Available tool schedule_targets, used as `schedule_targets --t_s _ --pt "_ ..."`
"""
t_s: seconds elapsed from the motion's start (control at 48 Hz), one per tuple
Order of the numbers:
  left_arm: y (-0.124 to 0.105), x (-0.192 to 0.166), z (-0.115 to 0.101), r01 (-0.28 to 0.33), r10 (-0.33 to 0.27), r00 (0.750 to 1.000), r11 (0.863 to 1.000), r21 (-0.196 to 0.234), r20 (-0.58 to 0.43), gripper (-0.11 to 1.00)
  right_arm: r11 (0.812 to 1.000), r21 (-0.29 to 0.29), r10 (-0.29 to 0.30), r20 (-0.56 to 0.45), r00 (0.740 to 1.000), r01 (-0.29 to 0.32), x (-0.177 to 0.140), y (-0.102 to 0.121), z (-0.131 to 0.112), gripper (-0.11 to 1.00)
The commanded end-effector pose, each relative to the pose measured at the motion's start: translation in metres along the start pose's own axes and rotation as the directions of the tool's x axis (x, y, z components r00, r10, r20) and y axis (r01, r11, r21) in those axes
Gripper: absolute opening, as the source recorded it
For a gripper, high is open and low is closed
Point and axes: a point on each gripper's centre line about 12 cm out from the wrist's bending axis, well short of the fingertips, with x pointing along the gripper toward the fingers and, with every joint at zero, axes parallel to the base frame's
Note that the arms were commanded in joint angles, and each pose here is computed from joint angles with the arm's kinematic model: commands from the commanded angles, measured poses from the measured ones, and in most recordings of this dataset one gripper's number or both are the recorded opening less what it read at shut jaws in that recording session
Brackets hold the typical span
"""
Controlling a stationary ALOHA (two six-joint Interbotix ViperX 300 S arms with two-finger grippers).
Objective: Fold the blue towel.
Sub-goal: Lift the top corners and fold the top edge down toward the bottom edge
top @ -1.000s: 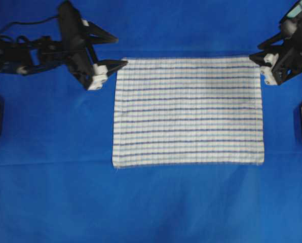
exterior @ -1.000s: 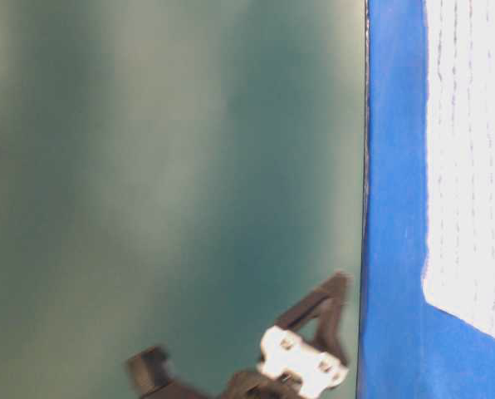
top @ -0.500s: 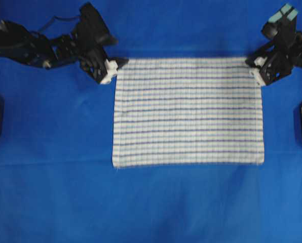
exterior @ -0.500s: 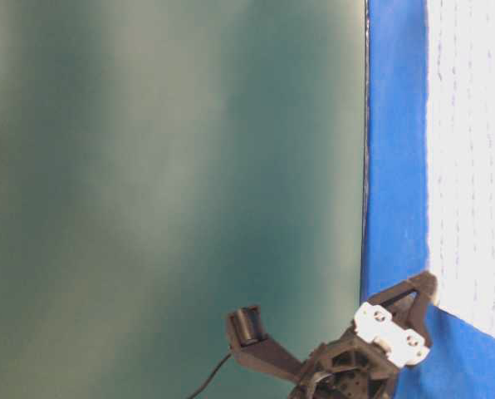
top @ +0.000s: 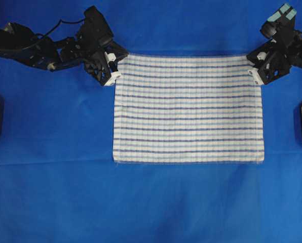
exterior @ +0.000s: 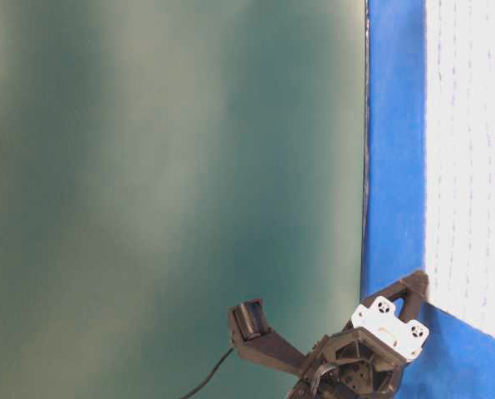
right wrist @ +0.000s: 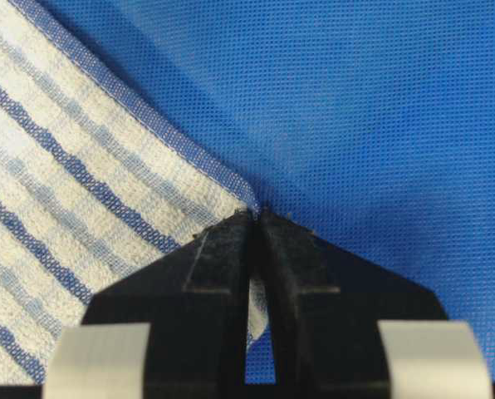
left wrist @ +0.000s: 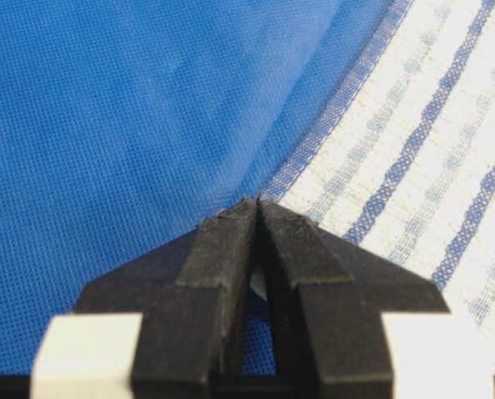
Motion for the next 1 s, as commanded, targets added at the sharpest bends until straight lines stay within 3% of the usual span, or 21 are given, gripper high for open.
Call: schedule_targets --t_s 0.0,0.667,0.979 --pt "-0.007 -0.002 0.005 0.015 -0.016 1.000 1.000 0.014 0.012 0.01 1.000 0.000 0.002 0.024 1.000 -0.002 -0.002 0.000 0.007 0.05" --pt "-0.020 -0.040 0.053 0.044 -0.049 0.994 0.998 0.049 0.102 0.01 0.999 0.007 0.033 0.115 0.993 -0.034 -0.041 0.008 0.028 0.05" --pt "-0.049 -0.075 0.065 0.112 -0.122 0.987 0.989 0.095 0.108 0.01 0.988 -0.006 0.153 0.128 0.980 -0.153 -0.086 0.039 0.032 0.05"
